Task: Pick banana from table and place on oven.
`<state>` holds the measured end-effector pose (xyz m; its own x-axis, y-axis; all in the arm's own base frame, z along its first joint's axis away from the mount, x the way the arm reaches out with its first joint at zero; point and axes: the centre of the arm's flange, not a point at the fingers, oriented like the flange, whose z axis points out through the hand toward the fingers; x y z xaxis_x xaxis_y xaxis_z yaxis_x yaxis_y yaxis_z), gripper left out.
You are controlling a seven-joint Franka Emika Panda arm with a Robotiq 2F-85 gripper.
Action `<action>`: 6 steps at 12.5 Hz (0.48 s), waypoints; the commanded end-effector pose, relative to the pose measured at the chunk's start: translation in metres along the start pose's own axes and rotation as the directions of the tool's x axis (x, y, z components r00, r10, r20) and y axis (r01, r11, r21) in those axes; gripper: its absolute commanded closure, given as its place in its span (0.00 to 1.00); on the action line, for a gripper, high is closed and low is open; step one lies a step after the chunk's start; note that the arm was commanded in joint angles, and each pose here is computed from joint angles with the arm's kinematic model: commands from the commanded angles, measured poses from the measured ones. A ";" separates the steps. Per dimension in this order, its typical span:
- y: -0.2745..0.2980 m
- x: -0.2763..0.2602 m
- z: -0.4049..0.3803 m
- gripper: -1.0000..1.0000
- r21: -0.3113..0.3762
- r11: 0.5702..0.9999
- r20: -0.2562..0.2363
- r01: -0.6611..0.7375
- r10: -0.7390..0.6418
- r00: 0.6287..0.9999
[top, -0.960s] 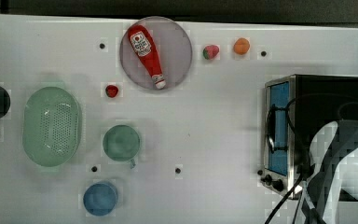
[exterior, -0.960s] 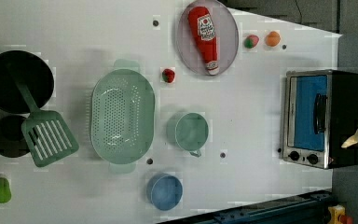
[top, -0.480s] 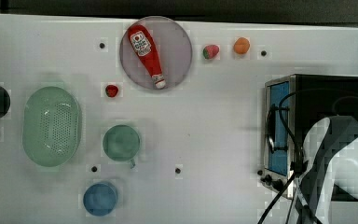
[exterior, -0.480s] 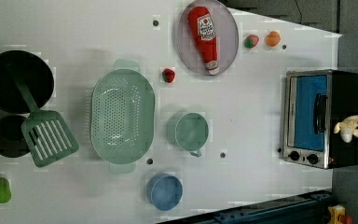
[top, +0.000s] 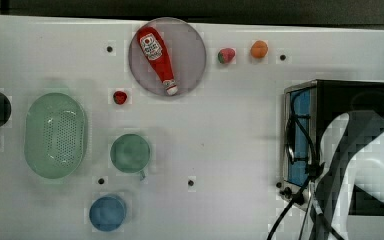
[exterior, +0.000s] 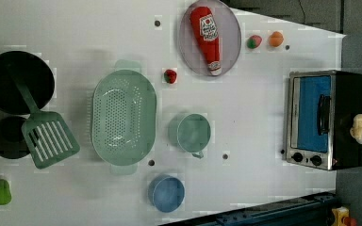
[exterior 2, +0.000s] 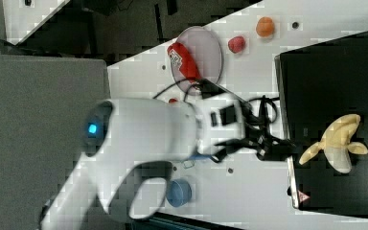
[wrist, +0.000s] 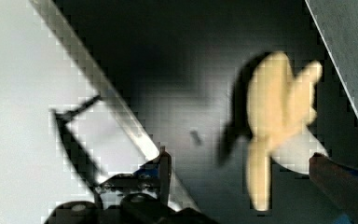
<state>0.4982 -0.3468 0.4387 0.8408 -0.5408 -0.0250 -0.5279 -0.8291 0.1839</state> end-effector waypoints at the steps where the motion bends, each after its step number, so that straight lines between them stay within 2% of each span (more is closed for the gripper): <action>1: -0.075 -0.020 -0.088 0.00 0.063 0.986 -0.049 0.152 -0.149 0.988; 3: -0.129 -0.047 -0.117 0.00 0.108 0.989 -0.028 0.103 -0.101 0.994; 6: -0.203 -0.085 -0.163 0.00 0.159 0.984 -0.057 -0.086 0.096 0.994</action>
<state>0.5508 -0.1362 0.5464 0.8815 -0.4721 0.0053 -0.4718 -0.8806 0.0430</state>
